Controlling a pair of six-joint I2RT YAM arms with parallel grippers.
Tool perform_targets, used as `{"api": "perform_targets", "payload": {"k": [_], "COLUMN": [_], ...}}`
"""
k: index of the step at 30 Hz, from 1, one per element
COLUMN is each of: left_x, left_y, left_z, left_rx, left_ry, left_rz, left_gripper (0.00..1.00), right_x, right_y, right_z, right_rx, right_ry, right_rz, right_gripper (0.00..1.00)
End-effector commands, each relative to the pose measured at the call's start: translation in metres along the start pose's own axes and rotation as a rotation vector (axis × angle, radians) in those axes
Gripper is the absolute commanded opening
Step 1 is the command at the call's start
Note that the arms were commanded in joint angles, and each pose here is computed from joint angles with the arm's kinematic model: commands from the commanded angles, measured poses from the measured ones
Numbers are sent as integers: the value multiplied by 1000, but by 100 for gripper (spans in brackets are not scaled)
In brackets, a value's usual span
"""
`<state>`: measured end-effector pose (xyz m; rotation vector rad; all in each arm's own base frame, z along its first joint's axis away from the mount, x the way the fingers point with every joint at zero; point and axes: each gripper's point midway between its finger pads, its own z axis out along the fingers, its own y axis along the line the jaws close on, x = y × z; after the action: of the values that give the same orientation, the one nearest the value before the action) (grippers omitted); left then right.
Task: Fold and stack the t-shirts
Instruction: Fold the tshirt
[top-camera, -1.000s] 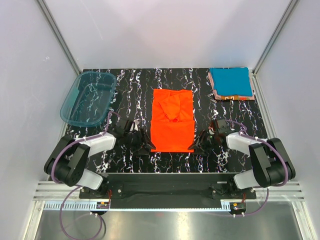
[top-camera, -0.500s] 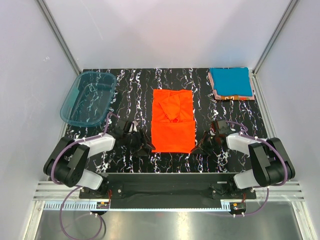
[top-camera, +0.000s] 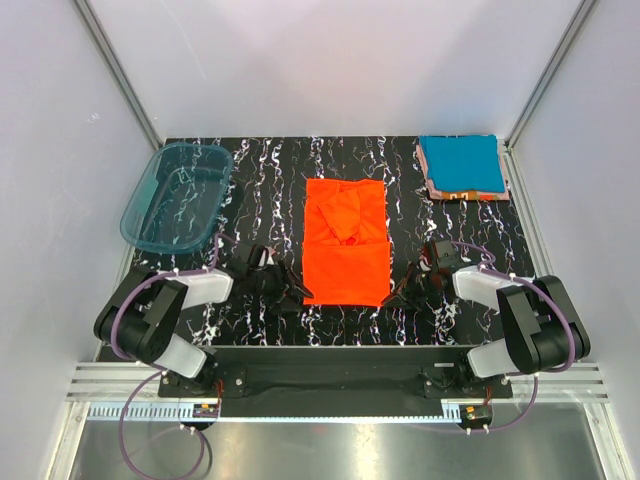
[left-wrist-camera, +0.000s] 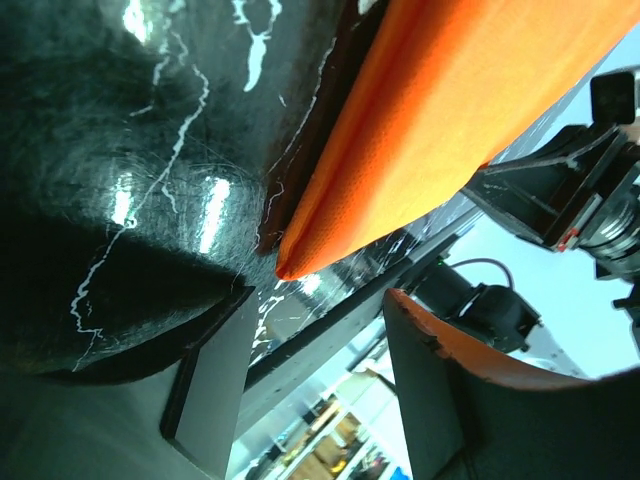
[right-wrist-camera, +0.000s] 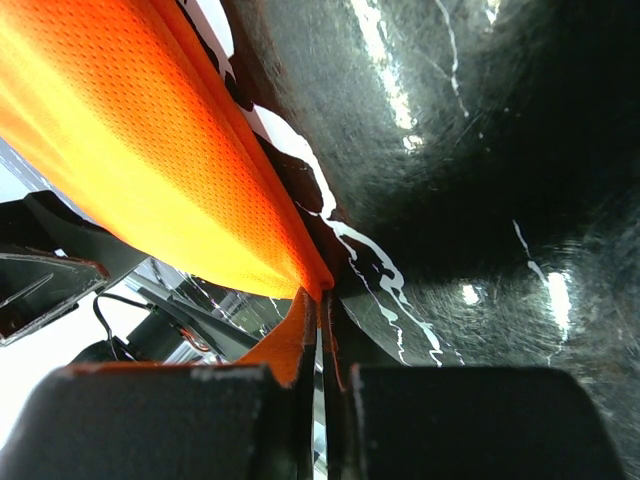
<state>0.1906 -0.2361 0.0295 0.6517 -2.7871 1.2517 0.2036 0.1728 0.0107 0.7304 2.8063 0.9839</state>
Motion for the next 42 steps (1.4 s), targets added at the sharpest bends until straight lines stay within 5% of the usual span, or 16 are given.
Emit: {"api": "perform_targets", "payload": {"k": [1, 14, 21, 26, 42], "left_x": [-3, -15, -19, -24, -16], "left_y": [29, 39, 43, 45, 43], "left_z": [8, 13, 5, 0, 14], "left_rx": [-98, -180, -239, -247, -263], "left_ry": [-31, -76, -110, -164, -71], "left_rz": [-90, -146, -160, -163, -87], "left_gripper": [60, 47, 58, 58, 54], "right_x": [-5, -5, -5, -5, -7], "right_y": [1, 1, 2, 2, 2], "right_z": [-4, -7, -7, -7, -4], "right_rx": [6, 9, 7, 10, 14], "right_ry": [-31, -40, -38, -37, -28], "right_rz": [-13, -28, -29, -30, -31], "right_gripper": [0, 0, 0, 0, 0]}}
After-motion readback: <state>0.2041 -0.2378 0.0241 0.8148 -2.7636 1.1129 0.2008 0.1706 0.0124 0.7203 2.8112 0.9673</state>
